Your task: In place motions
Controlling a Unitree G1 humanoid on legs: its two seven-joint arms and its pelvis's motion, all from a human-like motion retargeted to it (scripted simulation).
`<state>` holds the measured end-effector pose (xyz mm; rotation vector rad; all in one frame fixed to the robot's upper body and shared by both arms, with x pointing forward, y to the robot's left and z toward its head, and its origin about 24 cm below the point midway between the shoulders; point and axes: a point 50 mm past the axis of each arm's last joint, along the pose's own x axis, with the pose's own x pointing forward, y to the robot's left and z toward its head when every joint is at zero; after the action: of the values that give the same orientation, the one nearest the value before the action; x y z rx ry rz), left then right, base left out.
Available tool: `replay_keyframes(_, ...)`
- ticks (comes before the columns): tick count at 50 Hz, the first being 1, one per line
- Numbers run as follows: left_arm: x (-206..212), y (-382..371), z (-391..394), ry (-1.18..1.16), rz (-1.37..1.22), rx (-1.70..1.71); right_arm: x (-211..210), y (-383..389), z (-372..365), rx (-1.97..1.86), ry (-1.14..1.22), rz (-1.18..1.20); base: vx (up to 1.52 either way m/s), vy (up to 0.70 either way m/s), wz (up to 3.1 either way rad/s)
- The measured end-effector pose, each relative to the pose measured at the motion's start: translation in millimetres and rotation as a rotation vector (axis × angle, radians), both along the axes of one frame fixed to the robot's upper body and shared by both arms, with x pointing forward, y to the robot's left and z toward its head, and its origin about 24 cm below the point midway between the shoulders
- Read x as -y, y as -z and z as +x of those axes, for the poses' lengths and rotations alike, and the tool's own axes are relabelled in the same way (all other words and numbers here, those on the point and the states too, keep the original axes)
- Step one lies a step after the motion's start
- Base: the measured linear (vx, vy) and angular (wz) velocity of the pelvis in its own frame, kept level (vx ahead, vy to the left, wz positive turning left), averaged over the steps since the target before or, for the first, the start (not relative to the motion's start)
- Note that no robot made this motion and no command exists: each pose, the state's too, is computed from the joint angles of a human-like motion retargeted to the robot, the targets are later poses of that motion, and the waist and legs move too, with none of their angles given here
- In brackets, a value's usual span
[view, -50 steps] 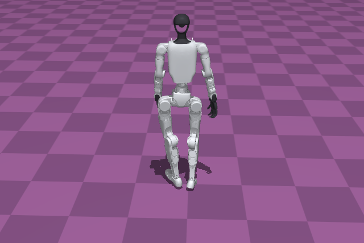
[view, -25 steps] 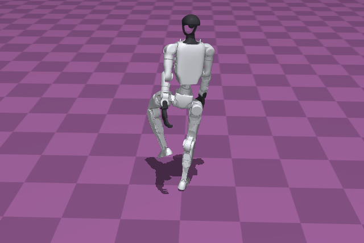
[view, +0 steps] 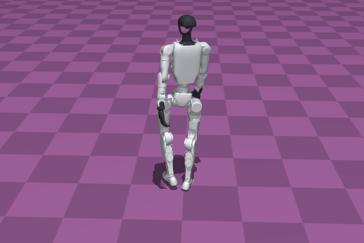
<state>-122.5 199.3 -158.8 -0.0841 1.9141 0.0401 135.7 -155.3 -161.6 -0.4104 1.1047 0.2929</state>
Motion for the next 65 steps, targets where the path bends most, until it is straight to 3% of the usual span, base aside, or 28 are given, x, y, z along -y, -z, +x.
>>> replay_keyframes(14, -33, 12, 162, 0.301, 0.032, 0.386, 86, 6, -175, -0.506, 0.405, -0.07, 0.06, 0.17, 0.22)
replay_keyframes(19, -11, 2, 240, 0.059, -0.042, 0.666, 107, -3, -190, -0.586, 0.327, -0.184, -0.15, 0.2, -0.21)
replay_keyframes(22, 3, -19, 299, -0.033, -0.068, 0.885, 112, -6, -199, -0.632, 0.308, -0.196, -0.18, 0.19, 0.67)
replay_keyframes(27, 14, -74, 381, 0.07, -0.08, 1.238, 114, -14, -230, -0.735, 0.404, -0.193, -0.03, 0.1, 0.74)
replay_keyframes(33, 23, -106, 410, 0.172, -0.05, 1.4, 105, -18, -253, -0.798, 0.474, -0.178, 0.06, 0.0, 0.08)
replay_keyframes(43, 15, -53, 357, 0.096, -0.064, 1.129, 94, 0, -198, -0.636, 0.327, -0.133, -0.01, -0.05, -0.45)
replay_keyframes(56, 0, 18, 168, 0.208, -0.027, 0.414, 84, 6, -178, -0.54, 0.243, -0.127, 0.08, -0.13, -0.21)
replay_keyframes(65, -1, 9, 38, 0.086, -0.004, 0.063, 80, 10, -116, -0.368, 0.252, -0.128, -0.01, -0.15, -0.19)
